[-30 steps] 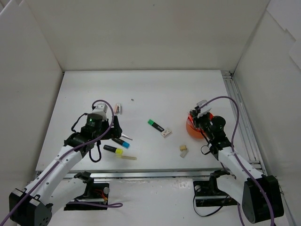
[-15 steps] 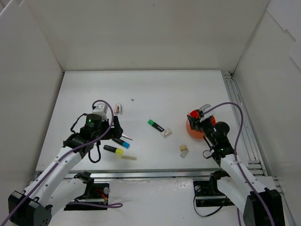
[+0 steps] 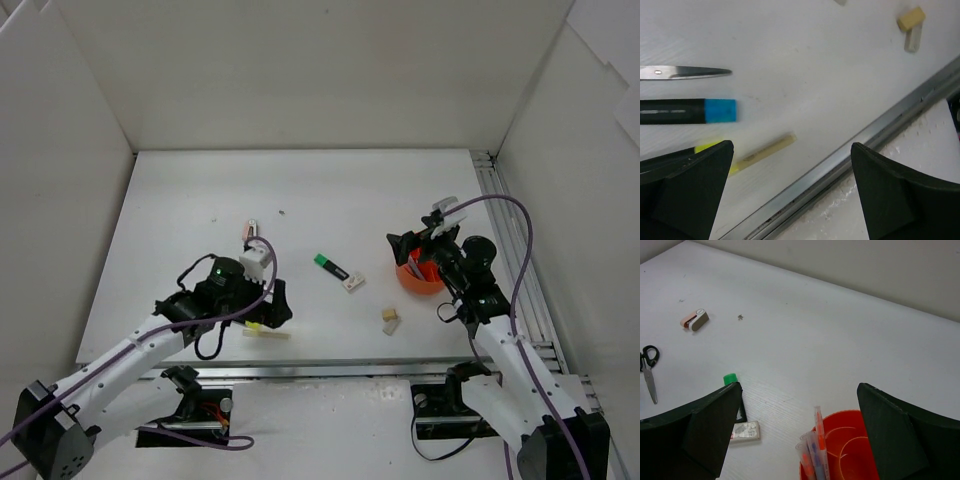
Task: Sort the stationery into containers
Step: Place the pen in the storage box.
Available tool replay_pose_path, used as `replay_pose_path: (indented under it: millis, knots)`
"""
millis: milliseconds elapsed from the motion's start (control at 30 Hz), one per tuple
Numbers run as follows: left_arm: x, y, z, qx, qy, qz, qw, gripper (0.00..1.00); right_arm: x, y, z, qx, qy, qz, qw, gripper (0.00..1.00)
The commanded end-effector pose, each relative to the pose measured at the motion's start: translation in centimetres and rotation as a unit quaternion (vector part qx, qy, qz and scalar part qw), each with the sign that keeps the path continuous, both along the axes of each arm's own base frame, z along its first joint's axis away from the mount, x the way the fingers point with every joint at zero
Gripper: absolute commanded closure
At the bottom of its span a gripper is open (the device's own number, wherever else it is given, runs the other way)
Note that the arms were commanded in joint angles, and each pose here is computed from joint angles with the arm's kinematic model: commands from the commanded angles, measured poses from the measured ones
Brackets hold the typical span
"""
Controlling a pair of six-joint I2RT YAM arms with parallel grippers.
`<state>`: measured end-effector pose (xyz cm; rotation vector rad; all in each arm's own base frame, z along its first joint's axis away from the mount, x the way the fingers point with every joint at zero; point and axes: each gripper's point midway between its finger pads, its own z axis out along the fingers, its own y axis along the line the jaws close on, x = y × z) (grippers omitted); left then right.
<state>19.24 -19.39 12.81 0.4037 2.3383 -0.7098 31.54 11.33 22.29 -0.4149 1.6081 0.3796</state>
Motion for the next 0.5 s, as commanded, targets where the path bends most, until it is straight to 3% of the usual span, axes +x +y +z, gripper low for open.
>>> replay_pose_path:
  millis: [0,100,167,233,300,333,467]
  knots:
    - [-2.2,-3.1,-0.9,0.006,-0.015,-0.1,0.995,0.0,0.1,1.0,0.5,0.018,0.034,0.017,0.999,0.02]
    - [-3.1,-4.0,-1.8,0.035,-0.009,-0.124,0.992,0.01,0.0,1.5,0.2,0.031,0.053,0.021,0.998,0.02]
    - [-3.2,-3.8,-2.5,0.057,0.013,-0.098,0.993,0.01,0.0,1.9,0.1,0.034,0.058,0.025,0.997,0.02]
    - [-2.7,-3.4,-2.2,0.065,0.015,-0.051,0.996,0.01,-0.4,3.3,-0.3,0.021,0.063,0.059,0.996,0.02]
    - [-1.9,-2.3,-1.4,0.064,0.007,0.007,0.998,0.01,-1.4,6.1,-1.5,-0.042,0.067,0.107,0.991,0.02]
    - [-1.9,-1.9,-1.3,0.062,0.012,0.026,0.998,0.01,-0.9,6.2,-1.5,-0.065,0.074,0.092,0.991,0.02]
    - [-1.6,2.7,-1.2,0.067,0.051,0.196,0.977,0.01,-0.8,9.8,-4.9,-0.144,0.122,0.111,0.976,0.02]
